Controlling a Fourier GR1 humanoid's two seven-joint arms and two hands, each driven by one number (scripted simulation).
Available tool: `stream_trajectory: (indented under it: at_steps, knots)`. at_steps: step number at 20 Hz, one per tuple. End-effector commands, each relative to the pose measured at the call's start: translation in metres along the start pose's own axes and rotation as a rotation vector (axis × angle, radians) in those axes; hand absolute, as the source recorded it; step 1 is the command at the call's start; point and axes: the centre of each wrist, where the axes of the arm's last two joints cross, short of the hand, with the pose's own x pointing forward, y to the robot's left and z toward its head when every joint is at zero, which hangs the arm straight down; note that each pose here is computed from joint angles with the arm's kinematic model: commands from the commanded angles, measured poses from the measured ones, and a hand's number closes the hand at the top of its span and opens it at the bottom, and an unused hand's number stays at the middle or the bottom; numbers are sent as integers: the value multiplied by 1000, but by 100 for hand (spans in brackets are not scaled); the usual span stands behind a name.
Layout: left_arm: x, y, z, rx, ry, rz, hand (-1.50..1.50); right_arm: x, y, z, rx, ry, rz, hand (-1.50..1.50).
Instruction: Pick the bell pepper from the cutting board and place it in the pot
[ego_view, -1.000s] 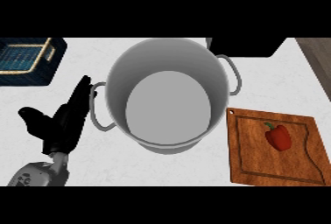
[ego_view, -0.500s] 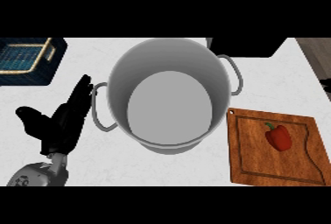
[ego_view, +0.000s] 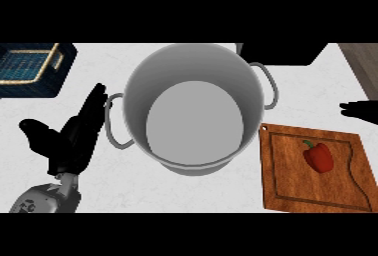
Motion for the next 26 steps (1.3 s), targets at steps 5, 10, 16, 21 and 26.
stream_trajectory:
  at_steps: [5, 10, 16, 21, 26]
  knots:
    - [-13, 12, 6, 12, 11, -20, 0, 7, 28, -15, 15, 32, -9, -150]
    - [-7, 4, 8, 7, 0, 15, 0, 19, 22, -9, -18, -4, -42, -150]
    - [-10, 21, 0, 6, 3, -10, 0, 22, 47, -18, -17, 18, -40, -150]
    - [-13, -2, -4, 7, -7, 5, 0, 29, 52, -26, -17, 92, -22, -150]
    - [2, 4, -9, 9, -14, -11, 0, 32, 78, -65, 38, 152, 23, -150]
